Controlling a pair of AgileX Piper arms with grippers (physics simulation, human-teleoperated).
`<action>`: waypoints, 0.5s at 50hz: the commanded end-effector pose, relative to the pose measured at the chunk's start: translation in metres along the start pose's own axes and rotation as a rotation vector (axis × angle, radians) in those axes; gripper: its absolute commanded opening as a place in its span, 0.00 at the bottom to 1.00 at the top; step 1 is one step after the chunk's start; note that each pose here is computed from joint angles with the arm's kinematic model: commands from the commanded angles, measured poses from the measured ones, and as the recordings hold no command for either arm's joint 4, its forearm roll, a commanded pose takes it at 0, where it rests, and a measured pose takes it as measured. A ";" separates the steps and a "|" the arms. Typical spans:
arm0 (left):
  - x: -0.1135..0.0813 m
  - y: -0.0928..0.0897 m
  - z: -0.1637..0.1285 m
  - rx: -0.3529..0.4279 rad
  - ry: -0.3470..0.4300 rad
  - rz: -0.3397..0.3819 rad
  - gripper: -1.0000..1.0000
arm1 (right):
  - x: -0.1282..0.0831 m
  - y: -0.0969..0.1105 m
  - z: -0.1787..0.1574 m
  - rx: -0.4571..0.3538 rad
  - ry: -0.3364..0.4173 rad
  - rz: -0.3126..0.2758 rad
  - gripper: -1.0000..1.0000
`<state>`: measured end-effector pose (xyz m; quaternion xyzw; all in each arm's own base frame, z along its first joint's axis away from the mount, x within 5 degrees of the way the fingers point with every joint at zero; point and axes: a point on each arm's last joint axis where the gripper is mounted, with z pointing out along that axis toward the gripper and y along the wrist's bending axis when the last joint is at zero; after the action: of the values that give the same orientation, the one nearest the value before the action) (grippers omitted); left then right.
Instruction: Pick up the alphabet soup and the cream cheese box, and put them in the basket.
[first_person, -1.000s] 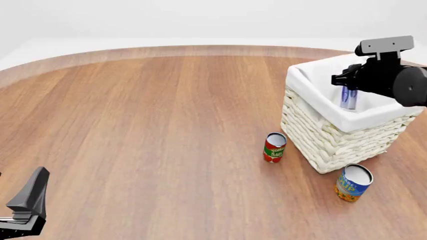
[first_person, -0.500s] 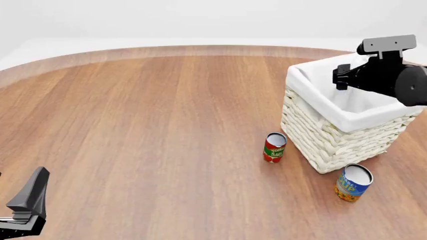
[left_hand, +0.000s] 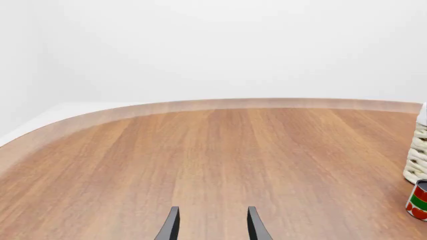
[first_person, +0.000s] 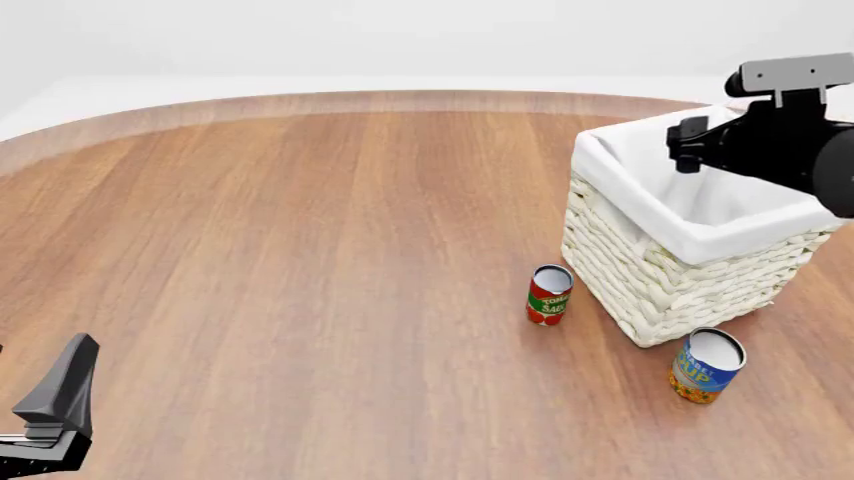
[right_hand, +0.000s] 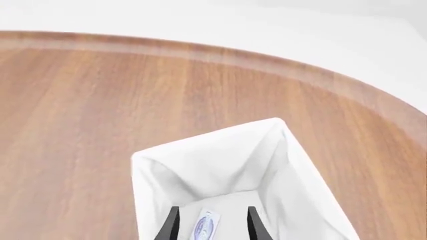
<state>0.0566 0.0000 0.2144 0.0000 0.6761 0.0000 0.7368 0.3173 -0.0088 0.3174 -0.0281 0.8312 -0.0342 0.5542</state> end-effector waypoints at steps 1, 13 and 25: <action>0.000 0.000 0.000 0.000 0.000 0.000 1.00 | -0.005 0.003 -0.017 -0.009 -0.022 0.002 1.00; 0.000 0.000 0.000 0.000 0.000 0.000 1.00 | -0.008 0.008 -0.033 -0.025 -0.034 -0.004 1.00; 0.000 0.000 0.000 0.000 0.000 0.000 1.00 | -0.014 0.009 -0.045 -0.031 -0.049 -0.008 1.00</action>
<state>0.0566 0.0000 0.2144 0.0000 0.6761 0.0000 0.7368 0.2891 0.0012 0.3382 -0.0376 0.8213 -0.0238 0.5688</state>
